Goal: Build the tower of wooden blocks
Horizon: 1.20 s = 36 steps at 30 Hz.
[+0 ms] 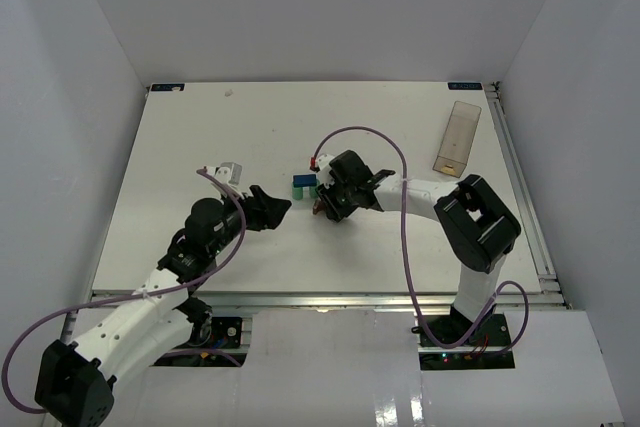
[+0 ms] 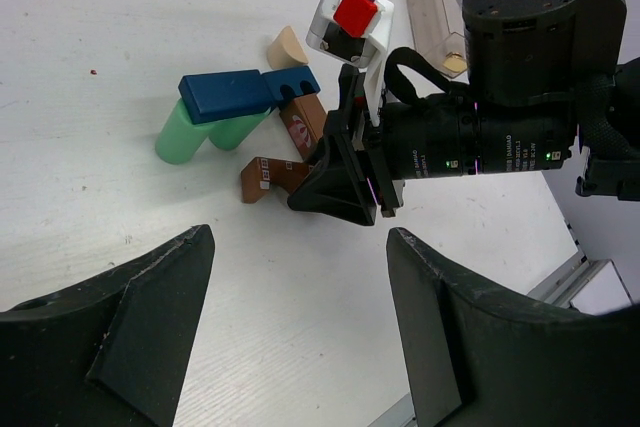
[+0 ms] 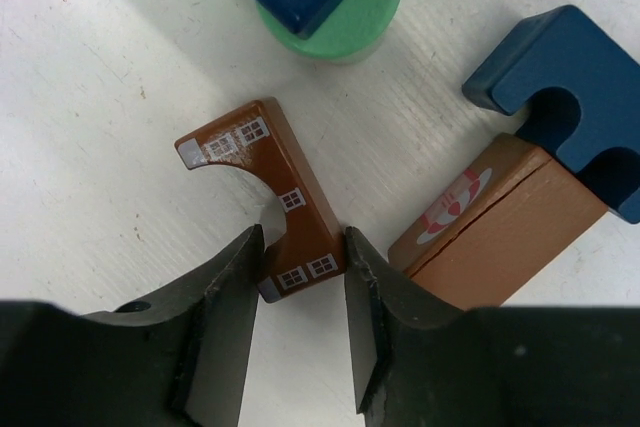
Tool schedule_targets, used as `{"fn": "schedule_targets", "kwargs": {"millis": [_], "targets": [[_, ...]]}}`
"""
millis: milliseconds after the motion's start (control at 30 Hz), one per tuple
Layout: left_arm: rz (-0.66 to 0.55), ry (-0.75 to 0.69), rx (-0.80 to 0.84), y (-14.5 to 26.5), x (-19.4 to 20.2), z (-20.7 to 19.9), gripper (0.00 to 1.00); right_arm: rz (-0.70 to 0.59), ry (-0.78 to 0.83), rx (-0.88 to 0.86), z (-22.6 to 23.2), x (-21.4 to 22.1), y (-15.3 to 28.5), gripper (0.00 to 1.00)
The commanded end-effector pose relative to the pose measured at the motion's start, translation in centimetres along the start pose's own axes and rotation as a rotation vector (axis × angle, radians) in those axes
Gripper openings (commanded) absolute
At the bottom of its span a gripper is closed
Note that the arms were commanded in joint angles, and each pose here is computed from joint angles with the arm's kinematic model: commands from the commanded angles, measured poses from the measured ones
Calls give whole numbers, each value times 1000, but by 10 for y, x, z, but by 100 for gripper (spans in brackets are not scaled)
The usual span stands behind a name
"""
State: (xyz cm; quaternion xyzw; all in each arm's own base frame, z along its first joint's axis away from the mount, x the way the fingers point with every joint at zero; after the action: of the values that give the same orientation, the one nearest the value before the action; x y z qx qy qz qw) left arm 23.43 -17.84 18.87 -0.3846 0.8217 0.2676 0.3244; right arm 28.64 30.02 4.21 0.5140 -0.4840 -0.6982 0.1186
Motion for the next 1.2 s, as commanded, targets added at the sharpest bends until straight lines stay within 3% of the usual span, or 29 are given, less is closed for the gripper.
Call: {"fn": "schedule_targets", "kwargs": {"millis": [0, 267, 467, 800, 1000, 1167], "targets": [[17, 6, 9, 4, 6, 0, 80, -21, -16, 5, 5, 0, 9, 34], [73, 13, 36, 8, 19, -1, 76, -41, -45, 18, 14, 6, 30, 20], [218, 14, 94, 2, 42, -7, 70, -94, -86, 43, 24, 11, 51, 15], [338, 214, 288, 1, 52, -47, 68, -317, 16, 145, 66, -18, 92, 8], [361, 251, 334, 5, 48, -60, 67, -487, 31, 133, 81, -32, 126, 8], [381, 272, 346, 3, 49, -63, 67, -555, 43, 103, 91, -40, 142, 8]]}}
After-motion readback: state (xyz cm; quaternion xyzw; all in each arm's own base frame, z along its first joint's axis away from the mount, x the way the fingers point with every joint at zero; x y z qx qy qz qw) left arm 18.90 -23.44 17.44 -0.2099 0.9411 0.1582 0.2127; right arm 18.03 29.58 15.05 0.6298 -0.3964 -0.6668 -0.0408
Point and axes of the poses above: each gripper's point midway between its finger pads, its own y axis back along the fingers, its own z axis along the line the jaws close on, x = y × z, the point moved 2 cm from there along y, back along the fingers, and after that the axes turned 8 degrees about y, right-handed, at the moved point
